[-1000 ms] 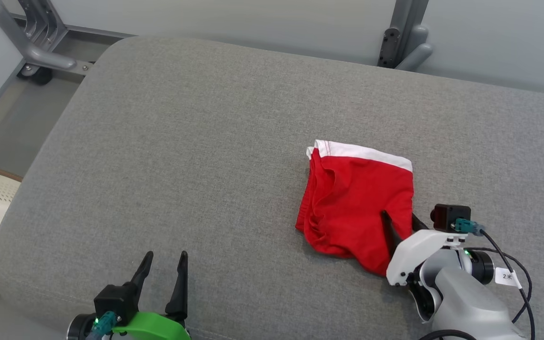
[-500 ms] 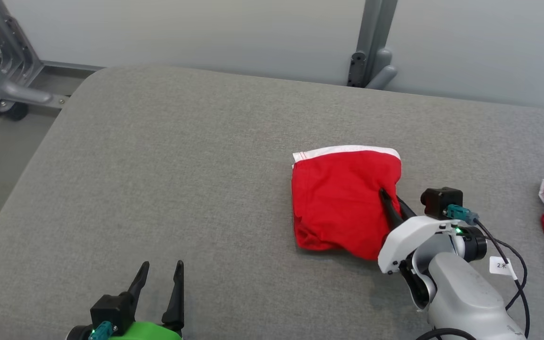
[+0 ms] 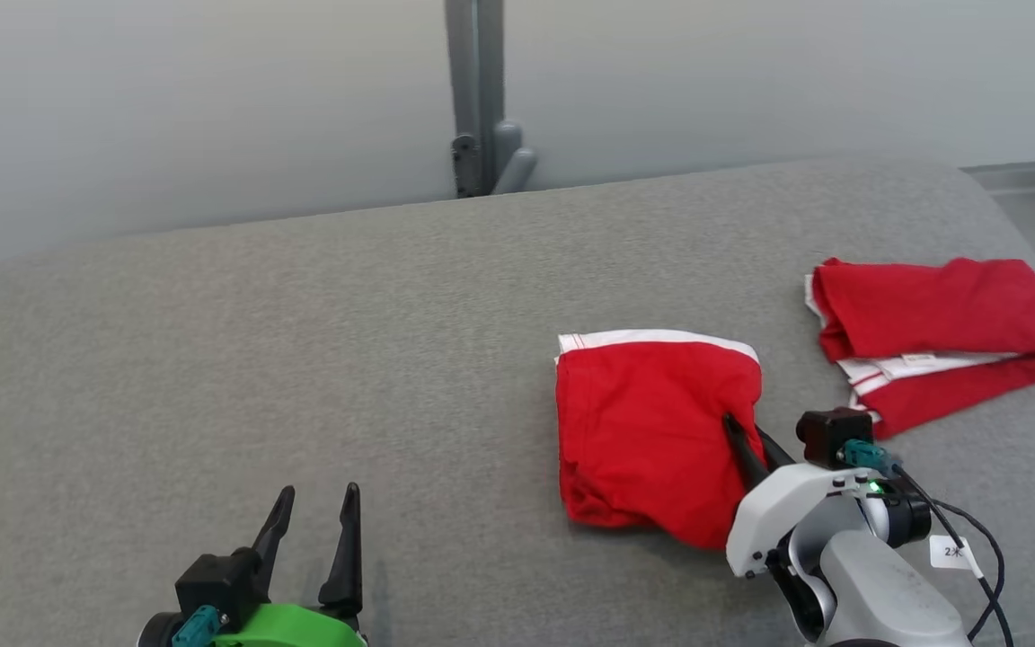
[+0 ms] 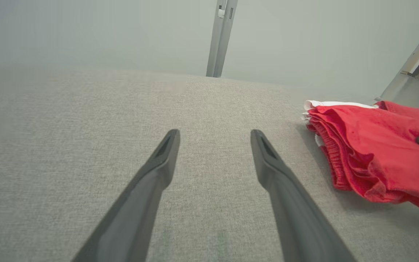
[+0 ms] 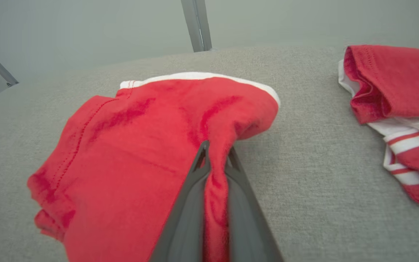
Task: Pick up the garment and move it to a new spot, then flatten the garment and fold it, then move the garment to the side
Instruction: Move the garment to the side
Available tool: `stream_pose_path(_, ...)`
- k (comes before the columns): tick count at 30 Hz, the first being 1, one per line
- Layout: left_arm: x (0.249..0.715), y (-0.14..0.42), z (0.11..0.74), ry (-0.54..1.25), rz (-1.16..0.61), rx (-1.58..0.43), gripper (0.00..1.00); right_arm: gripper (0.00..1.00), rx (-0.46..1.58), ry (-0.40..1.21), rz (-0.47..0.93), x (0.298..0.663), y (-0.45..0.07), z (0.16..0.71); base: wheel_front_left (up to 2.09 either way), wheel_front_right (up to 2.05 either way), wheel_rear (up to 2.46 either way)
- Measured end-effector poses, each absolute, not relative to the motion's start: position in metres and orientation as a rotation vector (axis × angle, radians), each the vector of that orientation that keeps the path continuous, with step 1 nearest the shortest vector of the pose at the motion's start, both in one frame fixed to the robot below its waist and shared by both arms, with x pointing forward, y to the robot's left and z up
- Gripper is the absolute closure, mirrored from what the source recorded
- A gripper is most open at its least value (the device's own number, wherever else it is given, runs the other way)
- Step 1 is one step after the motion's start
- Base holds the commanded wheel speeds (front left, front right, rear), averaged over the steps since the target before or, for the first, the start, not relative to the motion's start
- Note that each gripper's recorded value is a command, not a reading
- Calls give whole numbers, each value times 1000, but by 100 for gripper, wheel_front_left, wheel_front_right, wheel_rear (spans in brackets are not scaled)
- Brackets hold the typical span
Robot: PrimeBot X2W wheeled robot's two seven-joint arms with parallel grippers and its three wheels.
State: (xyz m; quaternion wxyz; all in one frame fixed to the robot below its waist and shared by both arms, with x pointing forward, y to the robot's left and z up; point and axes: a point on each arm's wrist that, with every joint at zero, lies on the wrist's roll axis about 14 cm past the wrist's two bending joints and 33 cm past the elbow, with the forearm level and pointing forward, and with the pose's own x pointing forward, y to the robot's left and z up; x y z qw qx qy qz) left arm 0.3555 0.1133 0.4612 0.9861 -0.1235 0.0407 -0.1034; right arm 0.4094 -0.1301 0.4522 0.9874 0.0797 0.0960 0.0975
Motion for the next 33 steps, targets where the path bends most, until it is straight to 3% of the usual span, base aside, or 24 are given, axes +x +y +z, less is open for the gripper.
stream_pose_path(12,383,6,474,83,-521,-236,0,100,157,263,-59,343,-225,423,0,0,0)
stream_pose_path(17,382,-17,463,121,-595,-228,0,100,142,292,-98,332,-241,417,0,0,0)
stream_pose_path(29,388,23,450,139,-481,-219,0,100,-73,170,78,415,-228,483,0,0,0)
stream_pose_path(33,394,35,451,125,-454,-203,0,100,-157,198,49,437,-255,490,0,0,0)
